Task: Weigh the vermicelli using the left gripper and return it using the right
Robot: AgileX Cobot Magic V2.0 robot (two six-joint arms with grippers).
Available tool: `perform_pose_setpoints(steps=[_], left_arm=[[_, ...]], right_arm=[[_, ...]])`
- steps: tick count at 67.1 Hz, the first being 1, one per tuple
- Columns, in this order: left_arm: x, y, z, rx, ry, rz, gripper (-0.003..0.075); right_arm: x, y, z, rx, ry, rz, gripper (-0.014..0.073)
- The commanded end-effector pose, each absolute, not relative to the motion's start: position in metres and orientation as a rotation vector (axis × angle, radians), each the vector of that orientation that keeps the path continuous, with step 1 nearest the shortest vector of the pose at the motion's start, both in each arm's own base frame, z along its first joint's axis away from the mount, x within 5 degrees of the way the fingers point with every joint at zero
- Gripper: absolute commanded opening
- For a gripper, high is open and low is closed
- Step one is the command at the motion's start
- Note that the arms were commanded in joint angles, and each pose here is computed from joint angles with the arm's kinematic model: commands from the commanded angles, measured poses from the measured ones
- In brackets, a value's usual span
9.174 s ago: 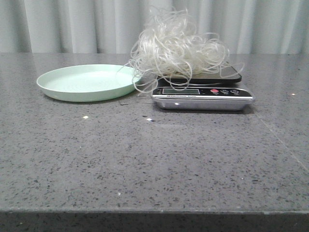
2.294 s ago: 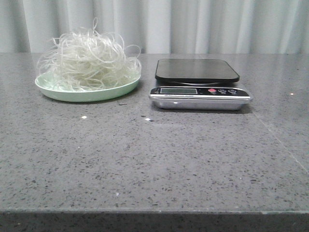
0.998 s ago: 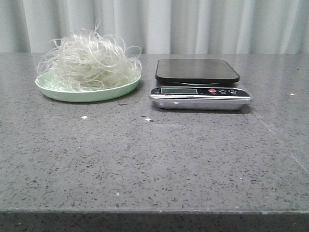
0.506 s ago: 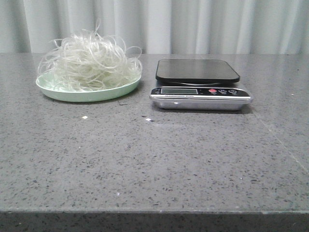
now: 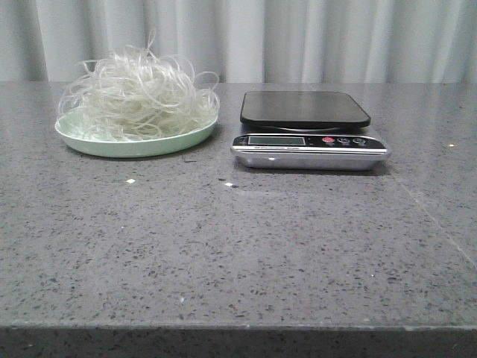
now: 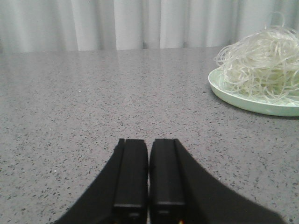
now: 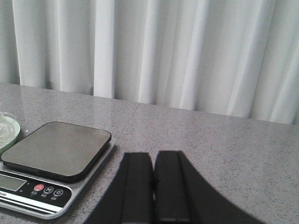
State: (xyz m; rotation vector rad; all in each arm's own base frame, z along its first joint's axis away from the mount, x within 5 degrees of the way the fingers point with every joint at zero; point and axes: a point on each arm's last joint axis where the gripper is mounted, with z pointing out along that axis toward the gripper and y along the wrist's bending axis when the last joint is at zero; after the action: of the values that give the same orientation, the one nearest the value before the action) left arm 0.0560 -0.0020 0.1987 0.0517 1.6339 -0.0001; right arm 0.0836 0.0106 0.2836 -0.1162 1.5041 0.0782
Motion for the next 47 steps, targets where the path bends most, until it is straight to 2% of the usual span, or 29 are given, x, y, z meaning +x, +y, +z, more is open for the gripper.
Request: perform_pose_setpoints(steps=[1, 35, 47], left_arm=[[0.0549, -0.0017, 0.2045, 0.034, 1.540, -0.011, 0.0137], [0.0549, -0.0017, 0.2045, 0.034, 1.540, -0.011, 0.0137], [0.0549, -0.0017, 0.2045, 0.034, 1.540, -0.011, 0.0137]], right_arm=[[0.0828, 0.0089, 0.2991, -0.101, 1.405, 0.061, 0.0151], [0.0828, 0.0090, 0.2988, -0.103, 1.408, 0.060, 0.0151], [0.0833, 0.0064, 0.2904, -0.096, 1.495, 0.019, 0.0151]])
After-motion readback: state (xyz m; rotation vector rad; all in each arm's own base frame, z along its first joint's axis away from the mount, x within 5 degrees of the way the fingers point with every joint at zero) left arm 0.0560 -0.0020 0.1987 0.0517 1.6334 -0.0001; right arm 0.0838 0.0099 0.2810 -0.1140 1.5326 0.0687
